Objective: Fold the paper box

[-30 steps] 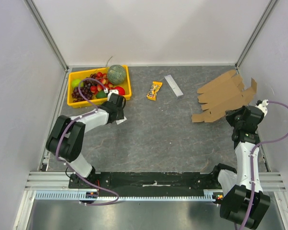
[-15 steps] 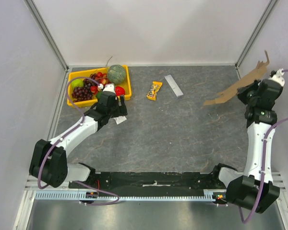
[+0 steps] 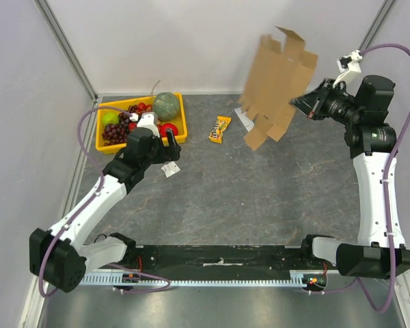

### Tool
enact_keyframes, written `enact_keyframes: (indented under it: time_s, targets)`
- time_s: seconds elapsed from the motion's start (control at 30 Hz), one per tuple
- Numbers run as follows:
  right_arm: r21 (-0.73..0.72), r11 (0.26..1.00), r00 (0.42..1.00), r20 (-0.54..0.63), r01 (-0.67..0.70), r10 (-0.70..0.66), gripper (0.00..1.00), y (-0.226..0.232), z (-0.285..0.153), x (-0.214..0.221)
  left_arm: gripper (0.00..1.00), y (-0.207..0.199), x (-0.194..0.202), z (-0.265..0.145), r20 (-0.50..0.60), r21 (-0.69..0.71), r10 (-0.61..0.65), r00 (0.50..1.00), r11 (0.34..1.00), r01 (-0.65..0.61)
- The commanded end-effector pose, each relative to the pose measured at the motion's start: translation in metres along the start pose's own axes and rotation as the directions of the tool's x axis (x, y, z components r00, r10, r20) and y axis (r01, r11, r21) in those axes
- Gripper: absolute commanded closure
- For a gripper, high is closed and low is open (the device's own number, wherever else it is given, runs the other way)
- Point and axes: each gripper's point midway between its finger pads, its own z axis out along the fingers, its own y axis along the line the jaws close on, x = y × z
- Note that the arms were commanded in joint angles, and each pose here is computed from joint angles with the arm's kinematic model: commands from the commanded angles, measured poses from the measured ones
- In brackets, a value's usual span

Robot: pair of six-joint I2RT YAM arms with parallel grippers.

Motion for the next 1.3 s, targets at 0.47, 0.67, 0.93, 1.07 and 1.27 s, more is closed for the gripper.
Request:
enact_keyframes:
  time_s: [0.47,0.67,0.93,1.07,1.27]
  targets:
    - [-0.439,0.89,0.666,-0.628,0.123,-0.402,1.0,0.107,0.02,0.198,0.01,-0.052,-0.129,-0.125,0.469,0.208,0.109,0.876,0.951,-0.229]
    - [-0.392,0.892,0.567,-0.691,0.225,-0.447,1.0,0.085,0.027,0.224,0.03,-0.064,-0.128,-0.13,0.494,0.248,0.172,0.852,0.912,-0.328]
    - [-0.212,0.878,0.554,-0.706,0.428,-0.441,1.0,0.051,0.049,0.193,0.02,-0.082,-0.141,-0.131,0.532,0.285,0.209,0.82,0.868,-0.406]
    - [-0.126,0.847,0.537,-0.722,0.516,-0.435,1.0,0.031,0.053,0.181,0.02,-0.086,-0.141,-0.125,0.522,0.299,0.218,0.825,0.859,-0.416]
    - [-0.196,0.846,0.49,-0.741,0.496,-0.459,1.0,0.03,0.054,0.199,0.02,-0.092,-0.129,-0.109,0.49,0.336,0.246,0.836,0.832,-0.441]
